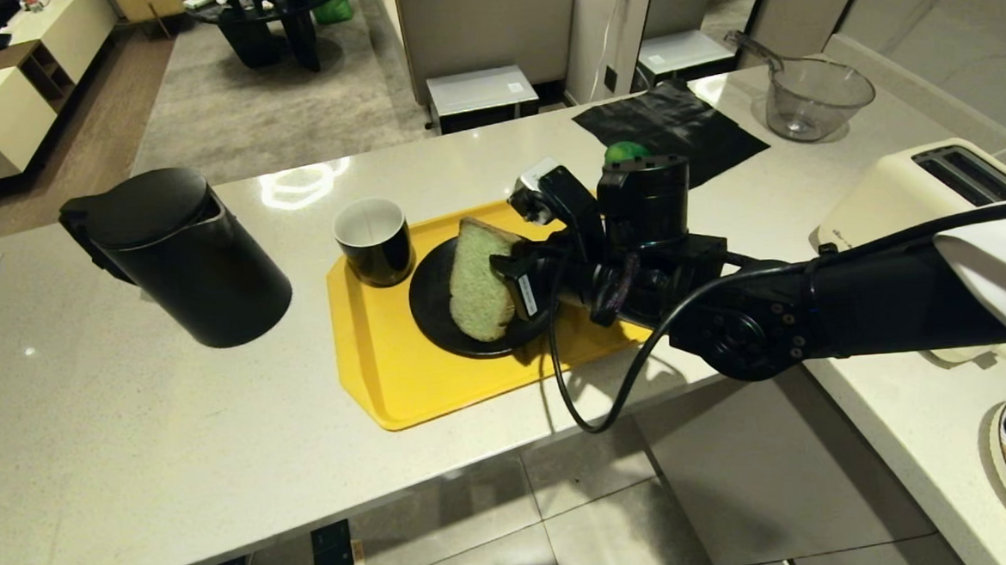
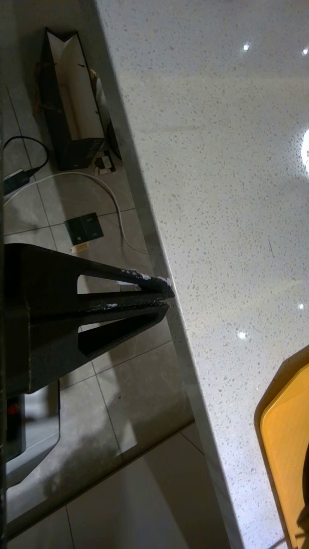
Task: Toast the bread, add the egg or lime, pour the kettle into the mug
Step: Put the baked bread on a plate
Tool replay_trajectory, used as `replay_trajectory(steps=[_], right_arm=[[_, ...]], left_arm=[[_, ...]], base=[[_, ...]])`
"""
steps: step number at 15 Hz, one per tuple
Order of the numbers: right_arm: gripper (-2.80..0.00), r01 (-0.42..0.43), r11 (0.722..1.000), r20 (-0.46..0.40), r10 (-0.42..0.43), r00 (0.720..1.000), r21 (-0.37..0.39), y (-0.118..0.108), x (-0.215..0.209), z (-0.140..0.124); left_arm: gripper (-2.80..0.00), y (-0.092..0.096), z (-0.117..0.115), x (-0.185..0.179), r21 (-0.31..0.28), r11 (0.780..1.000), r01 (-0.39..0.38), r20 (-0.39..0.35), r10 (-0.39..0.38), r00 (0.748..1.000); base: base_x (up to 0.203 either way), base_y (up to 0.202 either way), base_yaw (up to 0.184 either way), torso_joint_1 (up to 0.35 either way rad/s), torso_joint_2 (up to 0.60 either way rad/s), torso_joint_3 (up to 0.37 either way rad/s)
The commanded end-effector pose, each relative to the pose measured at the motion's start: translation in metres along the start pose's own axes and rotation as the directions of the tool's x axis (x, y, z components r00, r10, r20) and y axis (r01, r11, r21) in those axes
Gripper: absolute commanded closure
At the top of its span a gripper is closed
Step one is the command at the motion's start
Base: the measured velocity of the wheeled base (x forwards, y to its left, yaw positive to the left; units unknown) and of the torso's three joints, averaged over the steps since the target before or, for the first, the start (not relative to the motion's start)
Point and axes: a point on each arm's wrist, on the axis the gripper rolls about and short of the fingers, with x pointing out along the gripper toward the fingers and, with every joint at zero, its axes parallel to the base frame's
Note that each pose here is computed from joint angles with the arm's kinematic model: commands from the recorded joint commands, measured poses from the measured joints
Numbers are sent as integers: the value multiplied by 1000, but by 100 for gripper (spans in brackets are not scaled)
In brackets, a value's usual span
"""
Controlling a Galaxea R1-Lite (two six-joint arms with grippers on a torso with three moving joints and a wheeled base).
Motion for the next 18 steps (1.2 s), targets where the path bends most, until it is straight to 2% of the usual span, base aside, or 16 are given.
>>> replay_trajectory(steps=[1,7,10,13,16,18], right_arm=[[-280,10,1000,-4,-10,1000,-5,0,1,-1],[-280,12,1000,-3,-12,1000,-25,0,0,0],[-280,8,996,10,-7,1000,-89,1,0,1],[-280,8,993,62,-1,998,-119,11,7,-1],[-280,-13,991,73,23,997,-130,22,10,0],[-280,-14,986,69,26,997,-166,25,12,-3]], left_arm=[[0,0,0,0,0,1000,1,1,-1,1000],[0,0,0,0,0,1000,0,1,0,1000],[0,0,0,0,0,1000,0,1,0,1000],[0,0,0,0,0,1000,0,1,0,1000],[0,0,0,0,0,1000,0,1,0,1000],[0,0,0,0,0,1000,0,1,0,1000]], base=[[0,0,0,0,0,0],[0,0,0,0,0,0],[0,0,0,0,0,0],[0,0,0,0,0,0],[0,0,0,0,0,0],[0,0,0,0,0,0]])
